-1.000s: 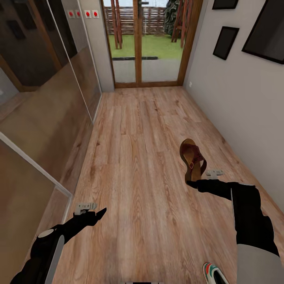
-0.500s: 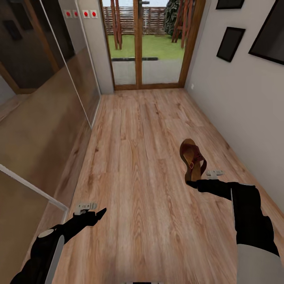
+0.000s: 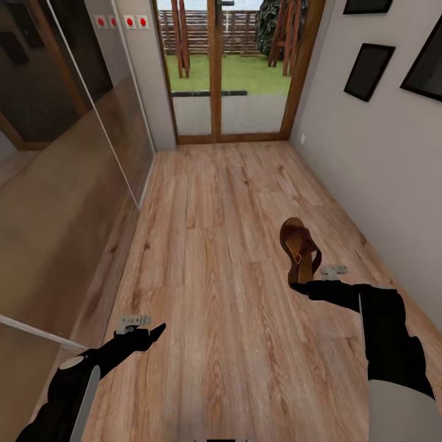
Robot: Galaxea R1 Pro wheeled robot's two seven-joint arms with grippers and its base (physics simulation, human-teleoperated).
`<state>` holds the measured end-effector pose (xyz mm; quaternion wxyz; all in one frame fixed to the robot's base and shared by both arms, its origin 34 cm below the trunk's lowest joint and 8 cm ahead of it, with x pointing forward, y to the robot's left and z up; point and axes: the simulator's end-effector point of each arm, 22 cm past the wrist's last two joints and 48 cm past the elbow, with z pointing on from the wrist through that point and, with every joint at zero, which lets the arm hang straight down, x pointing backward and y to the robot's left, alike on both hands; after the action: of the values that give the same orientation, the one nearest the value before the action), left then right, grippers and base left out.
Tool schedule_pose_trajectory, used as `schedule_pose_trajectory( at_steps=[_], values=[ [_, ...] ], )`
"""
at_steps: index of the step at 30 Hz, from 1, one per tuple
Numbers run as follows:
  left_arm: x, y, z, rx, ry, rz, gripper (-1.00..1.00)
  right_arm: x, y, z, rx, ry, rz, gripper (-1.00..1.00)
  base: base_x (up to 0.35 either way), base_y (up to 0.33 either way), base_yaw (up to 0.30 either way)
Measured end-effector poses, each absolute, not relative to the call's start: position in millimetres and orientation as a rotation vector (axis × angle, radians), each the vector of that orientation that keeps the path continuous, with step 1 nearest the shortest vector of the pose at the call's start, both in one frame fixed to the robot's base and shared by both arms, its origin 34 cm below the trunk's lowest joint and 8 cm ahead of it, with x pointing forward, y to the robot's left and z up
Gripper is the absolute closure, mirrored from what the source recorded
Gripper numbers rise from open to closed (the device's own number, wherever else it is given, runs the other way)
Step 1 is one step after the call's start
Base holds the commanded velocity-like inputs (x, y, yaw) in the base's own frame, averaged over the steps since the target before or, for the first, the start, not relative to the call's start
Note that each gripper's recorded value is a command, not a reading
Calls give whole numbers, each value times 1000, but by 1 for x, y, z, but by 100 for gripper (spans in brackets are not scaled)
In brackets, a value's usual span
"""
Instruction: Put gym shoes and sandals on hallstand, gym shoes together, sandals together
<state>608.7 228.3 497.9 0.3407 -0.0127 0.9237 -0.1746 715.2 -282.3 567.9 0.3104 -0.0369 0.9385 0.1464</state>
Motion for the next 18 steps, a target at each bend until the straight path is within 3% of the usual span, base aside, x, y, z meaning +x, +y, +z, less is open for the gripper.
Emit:
schedule_pose_trajectory(
  at_steps=[18],
  values=[
    [609,228,498,-36,2402,-458,-100,675,-265,495,-37,2661,514,100,338,38,0]
  ],
)
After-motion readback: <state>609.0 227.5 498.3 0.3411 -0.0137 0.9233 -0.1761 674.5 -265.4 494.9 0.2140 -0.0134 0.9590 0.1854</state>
